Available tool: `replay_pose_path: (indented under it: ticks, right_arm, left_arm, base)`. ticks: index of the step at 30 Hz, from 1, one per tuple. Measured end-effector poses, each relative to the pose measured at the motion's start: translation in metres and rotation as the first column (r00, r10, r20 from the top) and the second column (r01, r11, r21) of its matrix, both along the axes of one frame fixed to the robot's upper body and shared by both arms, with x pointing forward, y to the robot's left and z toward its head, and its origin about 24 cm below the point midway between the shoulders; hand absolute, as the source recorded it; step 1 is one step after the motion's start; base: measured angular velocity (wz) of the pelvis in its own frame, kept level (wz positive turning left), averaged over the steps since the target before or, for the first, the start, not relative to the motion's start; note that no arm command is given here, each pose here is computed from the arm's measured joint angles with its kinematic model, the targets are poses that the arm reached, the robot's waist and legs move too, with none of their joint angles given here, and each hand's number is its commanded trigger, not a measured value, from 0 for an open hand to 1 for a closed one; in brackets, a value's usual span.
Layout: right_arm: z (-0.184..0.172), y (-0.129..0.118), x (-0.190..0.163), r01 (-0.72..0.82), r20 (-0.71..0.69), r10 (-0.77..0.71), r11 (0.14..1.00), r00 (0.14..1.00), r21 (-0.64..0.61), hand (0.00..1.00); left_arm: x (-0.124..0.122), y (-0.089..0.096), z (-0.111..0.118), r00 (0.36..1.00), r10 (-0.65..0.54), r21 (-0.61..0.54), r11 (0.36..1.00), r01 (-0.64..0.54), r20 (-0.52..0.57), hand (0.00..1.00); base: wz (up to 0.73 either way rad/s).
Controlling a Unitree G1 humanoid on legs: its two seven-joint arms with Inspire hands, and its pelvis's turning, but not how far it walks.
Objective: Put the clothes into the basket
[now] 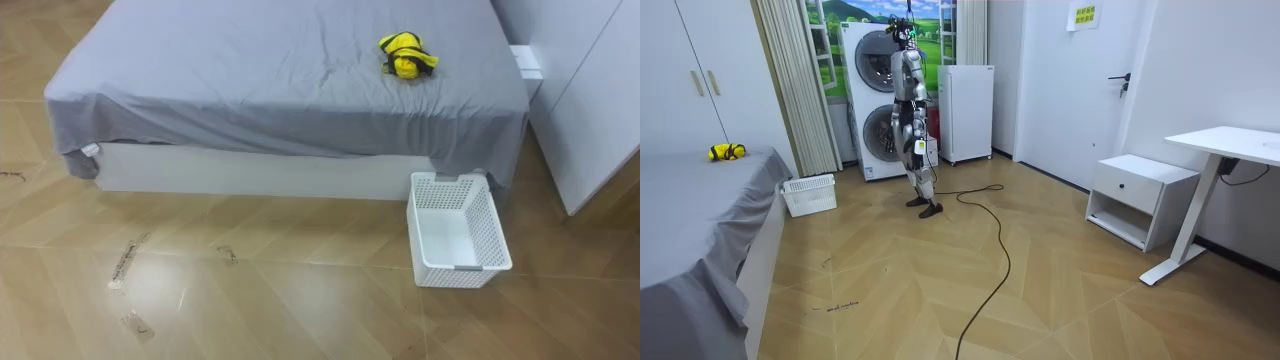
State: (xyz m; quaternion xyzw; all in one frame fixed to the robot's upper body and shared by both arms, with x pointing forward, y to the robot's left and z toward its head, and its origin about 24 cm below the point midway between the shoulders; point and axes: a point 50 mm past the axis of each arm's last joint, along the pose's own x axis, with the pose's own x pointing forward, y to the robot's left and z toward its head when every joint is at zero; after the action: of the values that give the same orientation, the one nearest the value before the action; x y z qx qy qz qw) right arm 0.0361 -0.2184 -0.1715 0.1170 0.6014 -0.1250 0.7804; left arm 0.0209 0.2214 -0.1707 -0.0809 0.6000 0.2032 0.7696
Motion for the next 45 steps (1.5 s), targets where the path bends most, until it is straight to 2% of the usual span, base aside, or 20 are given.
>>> replay_pose_path:
  ticks: [9, 26, 31, 36, 38, 40, 42, 45]
  right_arm:
    - [-0.001, 0.002, 0.002, -0.009, -0.002, 0.009, 1.0, 1.0, 0.006, 0.0]
    - [0.0, 0.002, 0.005, -0.03, 0.003, 0.03, 1.0, 1.0, 0.005, 0.0]
    - [-0.001, 0.004, 0.005, -0.042, 0.006, 0.042, 0.999, 0.999, 0.011, 0.0]
    - [0.0, 0.0, 0.002, 0.001, -0.005, -0.001, 1.0, 1.0, -0.011, 0.0]
    - [-0.001, 0.0, 0.0, -0.012, -0.016, 0.012, 1.0, 1.0, -0.011, 0.0]
    - [-0.001, 0.0, -0.001, -0.044, -0.026, 0.044, 0.999, 0.999, -0.018, 0.0]
    - [0.0, -0.001, -0.005, -0.036, -0.024, 0.035, 0.999, 0.999, -0.019, 0.0]
    - [0.0, -0.002, -0.005, -0.021, -0.018, 0.02, 1.0, 1.0, -0.021, 0.0]
  left_arm:
    - [0.0, 0.002, 0.0, 1.0, 0.002, 0.023, 1.0, -0.002, -0.007, 0.0]
    - [0.001, 0.002, 0.001, 1.0, 0.011, -0.001, 1.0, -0.011, 0.017, 0.0]
    - [0.005, 0.009, 0.003, 0.993, 0.097, 0.003, 0.995, -0.097, 0.061, 0.0]
    - [0.014, 0.005, 0.005, 0.964, 0.222, -0.038, 0.975, -0.219, 0.146, 0.0]
    - [0.01, 0.008, 0.006, 0.959, 0.237, -0.018, 0.971, -0.237, 0.157, 0.0]
    - [-0.01, 0.008, 0.004, 0.96, 0.263, 0.011, 0.964, -0.265, 0.102, 0.0]
    - [-0.02, 0.007, 0.004, 0.961, 0.267, 0.009, 0.963, -0.268, 0.078, 0.0]
    - [-0.018, 0.004, 0.003, 0.966, 0.245, -0.003, 0.969, -0.245, 0.078, 0.0]
  base:
    - [0.02]
    - [-0.02]
    - [0.0]
    - [0.15]
    - [-0.35]
    - [-0.46]
    - [-0.12]
    - [-0.03]
